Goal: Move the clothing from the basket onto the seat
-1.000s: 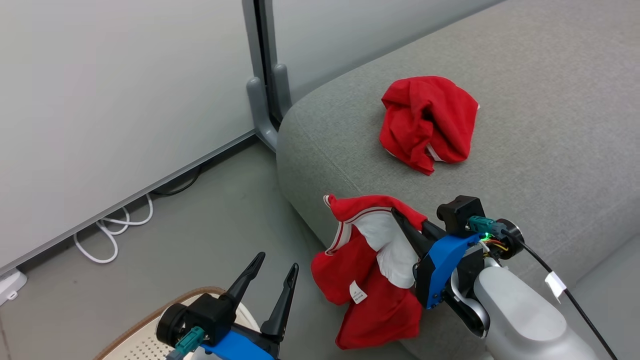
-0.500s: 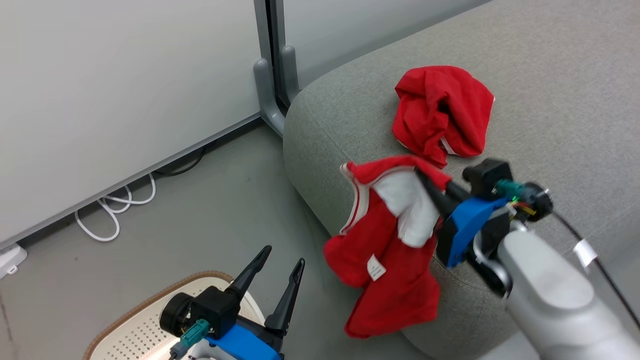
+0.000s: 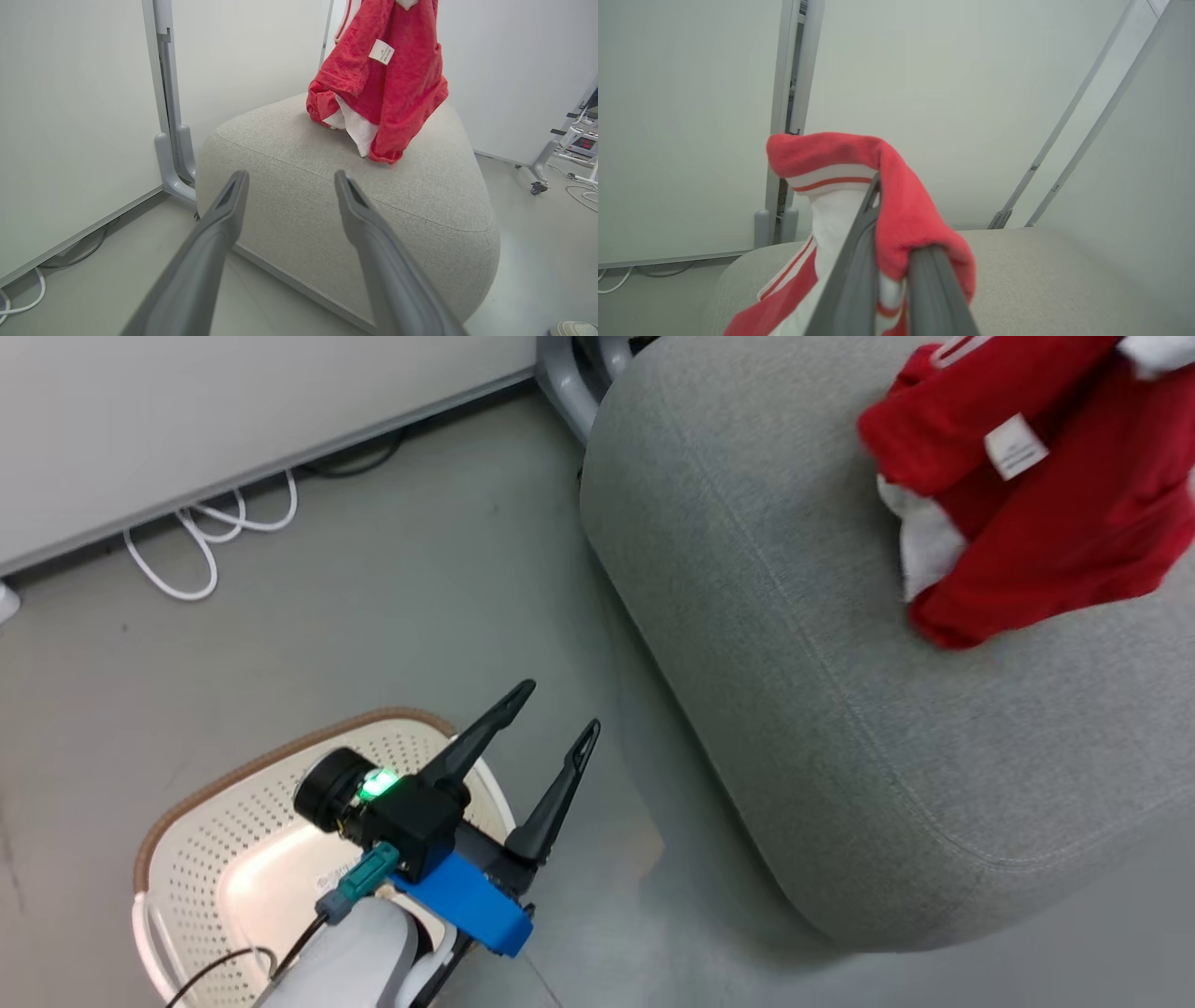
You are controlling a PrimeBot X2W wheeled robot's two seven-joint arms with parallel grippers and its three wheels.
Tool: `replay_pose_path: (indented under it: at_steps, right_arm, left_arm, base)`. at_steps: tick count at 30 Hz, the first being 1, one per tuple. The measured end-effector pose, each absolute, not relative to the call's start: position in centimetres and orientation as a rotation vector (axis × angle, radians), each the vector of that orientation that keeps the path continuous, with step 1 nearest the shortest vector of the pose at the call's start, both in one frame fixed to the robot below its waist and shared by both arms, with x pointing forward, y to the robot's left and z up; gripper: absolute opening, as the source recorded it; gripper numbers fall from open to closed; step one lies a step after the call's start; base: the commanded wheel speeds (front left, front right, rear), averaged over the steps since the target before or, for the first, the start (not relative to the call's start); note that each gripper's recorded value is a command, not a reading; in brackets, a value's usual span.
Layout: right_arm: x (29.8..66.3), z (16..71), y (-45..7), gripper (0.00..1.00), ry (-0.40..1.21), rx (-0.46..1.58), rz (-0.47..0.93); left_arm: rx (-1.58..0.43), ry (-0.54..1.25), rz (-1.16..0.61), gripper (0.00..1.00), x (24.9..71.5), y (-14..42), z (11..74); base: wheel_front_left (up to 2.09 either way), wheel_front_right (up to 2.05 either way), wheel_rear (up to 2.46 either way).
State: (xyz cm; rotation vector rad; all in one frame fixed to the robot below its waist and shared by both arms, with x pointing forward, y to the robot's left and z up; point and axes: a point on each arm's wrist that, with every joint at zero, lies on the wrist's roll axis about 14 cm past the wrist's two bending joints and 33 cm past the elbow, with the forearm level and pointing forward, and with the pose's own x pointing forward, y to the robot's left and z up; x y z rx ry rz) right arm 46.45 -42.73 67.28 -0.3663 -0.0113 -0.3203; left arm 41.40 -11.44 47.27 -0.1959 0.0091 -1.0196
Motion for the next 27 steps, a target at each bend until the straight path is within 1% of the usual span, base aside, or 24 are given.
replay_pose_path:
  at_steps: [3, 5, 10, 15, 16, 17, 18, 19, 20, 21, 22, 23, 24, 27]
  right_arm:
    - [48.2, 67.7, -44.3, 0.0, -0.032, -0.386, -0.359]
    - [49.2, 65.9, -45.2, 0.0, 0.004, -0.395, -0.378]
    - [50.8, 56.9, -45.9, 0.0, 0.151, -0.317, -0.398]
    - [51.7, 48.9, -44.6, 0.0, 0.244, -0.218, -0.392]
    - [51.8, 47.7, -44.2, 0.04, 0.259, -0.209, -0.386]
    - [51.9, 46.8, -43.9, 0.1, 0.27, -0.204, -0.38]
    - [52.1, 46.0, -43.4, 0.19, 0.281, -0.2, -0.371]
    - [52.1, 45.5, -43.1, 0.19, 0.287, -0.199, -0.363]
    - [52.1, 45.2, -42.8, 0.32, 0.292, -0.195, -0.357]
    - [51.9, 45.1, -42.5, 0.4, 0.295, -0.198, -0.351]
    - [51.7, 45.1, -42.4, 0.59, 0.295, -0.2, -0.348]
    - [51.5, 45.3, -42.3, 0.85, 0.293, -0.209, -0.34]
    - [51.3, 45.5, -42.1, 1.0, 0.293, -0.211, -0.335]
    - [50.4, 45.6, -41.1, 1.0, 0.311, -0.236, -0.299]
  left_arm:
    - [-0.197, -0.002, -1.014, 1.0, 42.9, -11.0, 46.7]
    - [-0.196, -0.007, -1.006, 1.0, 43.9, -10.5, 46.2]
    - [-0.184, -0.006, -0.975, 1.0, 46.1, -8.9, 44.6]
    - [-0.186, 0.034, -0.933, 1.0, 47.3, -7.4, 42.2]
    - [-0.184, 0.042, -0.924, 1.0, 47.3, -7.0, 41.9]
    - [-0.183, 0.048, -0.915, 1.0, 47.4, -6.7, 41.7]
    - [-0.183, 0.051, -0.907, 1.0, 47.5, -6.5, 41.5]
    - [-0.182, 0.053, -0.902, 1.0, 47.5, -6.3, 41.5]
    - [-0.179, 0.052, -0.898, 1.0, 47.5, -6.2, 41.6]
    - [-0.178, 0.051, -0.895, 1.0, 47.5, -6.2, 41.8]
    - [-0.179, 0.049, -0.892, 1.0, 47.4, -6.2, 42.1]
    - [-0.183, 0.046, -0.888, 1.0, 47.2, -6.2, 42.4]
    - [-0.188, 0.045, -0.883, 1.0, 47.1, -6.1, 42.7]
    - [-0.203, 0.036, -0.866, 1.0, 46.6, -6.1, 43.8]
  base:
    - [0.0, 0.0, 0.0]
    - [0.0, 0.0, 0.0]
    - [0.0, 0.0, 0.0]
    - [0.0, 0.0, 0.0]
    - [0.0, 0.0, 0.0]
    - [0.0, 0.0, 0.0]
    - [0.0, 0.0, 0.0]
    - [0.0, 0.0, 0.0]
    - [0.0, 0.0, 0.0]
    - [0.0, 0.0, 0.0]
    - [0.0, 0.0, 0.0]
    - [0.0, 0.0, 0.0]
    - [0.0, 0.0, 0.0]
    - [0.0, 0.0, 0.0]
